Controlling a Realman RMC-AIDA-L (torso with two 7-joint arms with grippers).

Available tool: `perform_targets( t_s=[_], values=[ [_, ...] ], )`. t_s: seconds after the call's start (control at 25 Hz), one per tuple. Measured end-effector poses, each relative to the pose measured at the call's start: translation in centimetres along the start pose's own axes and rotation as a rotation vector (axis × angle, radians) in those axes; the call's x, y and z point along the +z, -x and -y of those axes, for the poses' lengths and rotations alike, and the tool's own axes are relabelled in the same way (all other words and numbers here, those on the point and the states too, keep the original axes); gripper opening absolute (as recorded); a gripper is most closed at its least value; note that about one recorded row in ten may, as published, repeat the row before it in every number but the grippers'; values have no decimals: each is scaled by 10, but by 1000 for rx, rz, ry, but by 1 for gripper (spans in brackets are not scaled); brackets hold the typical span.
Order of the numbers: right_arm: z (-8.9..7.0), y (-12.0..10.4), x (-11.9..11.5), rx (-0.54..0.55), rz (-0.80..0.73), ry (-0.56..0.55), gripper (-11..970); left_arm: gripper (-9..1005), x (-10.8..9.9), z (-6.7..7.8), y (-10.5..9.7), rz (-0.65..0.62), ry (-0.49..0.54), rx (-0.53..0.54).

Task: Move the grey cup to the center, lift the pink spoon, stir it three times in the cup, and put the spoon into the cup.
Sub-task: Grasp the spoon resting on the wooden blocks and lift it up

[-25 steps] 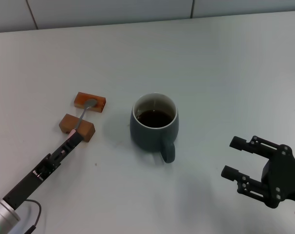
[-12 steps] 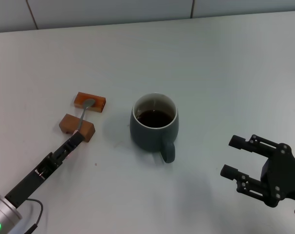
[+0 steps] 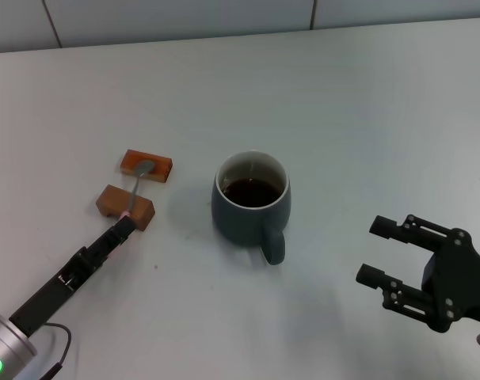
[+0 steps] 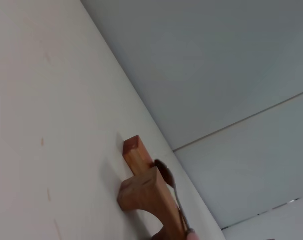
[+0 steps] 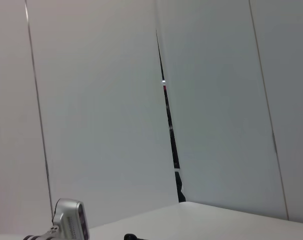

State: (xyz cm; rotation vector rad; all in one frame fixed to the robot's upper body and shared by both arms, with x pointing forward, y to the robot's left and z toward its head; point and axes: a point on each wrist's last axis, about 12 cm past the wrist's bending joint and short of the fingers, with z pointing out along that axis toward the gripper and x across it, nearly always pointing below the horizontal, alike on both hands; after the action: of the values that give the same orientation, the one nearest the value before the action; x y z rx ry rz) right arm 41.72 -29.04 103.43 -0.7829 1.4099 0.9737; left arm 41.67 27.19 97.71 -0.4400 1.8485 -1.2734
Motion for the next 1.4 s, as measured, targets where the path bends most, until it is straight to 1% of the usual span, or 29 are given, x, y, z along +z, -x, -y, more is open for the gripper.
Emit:
perform_targets(
  t_s=[0.28, 0.4, 0.88, 0.92, 1.16, 1.28, 1.4],
  values=[
    [1, 1, 2, 7, 3, 6, 666, 493, 0, 0, -1, -11, -3, -10],
    [1, 1, 2, 7, 2, 6, 666, 434, 1, 1, -1, -16, -5, -12],
    [1, 1, 2, 8, 2, 8, 667, 444, 4, 0, -2, -41, -1, -21],
    [1, 1, 2, 8, 2, 8, 667, 444, 7, 1, -2, -55, -4, -21],
    [1, 2, 2, 9, 6, 11, 667, 443, 9, 2, -2, -73, -8, -17],
    [0, 2, 2, 9, 11, 16, 667, 333, 11, 1, 0, -85, 1, -3],
    [0, 2, 2, 9, 11, 16, 667, 263, 11, 0, 0, -87, 5, 2]
  ],
)
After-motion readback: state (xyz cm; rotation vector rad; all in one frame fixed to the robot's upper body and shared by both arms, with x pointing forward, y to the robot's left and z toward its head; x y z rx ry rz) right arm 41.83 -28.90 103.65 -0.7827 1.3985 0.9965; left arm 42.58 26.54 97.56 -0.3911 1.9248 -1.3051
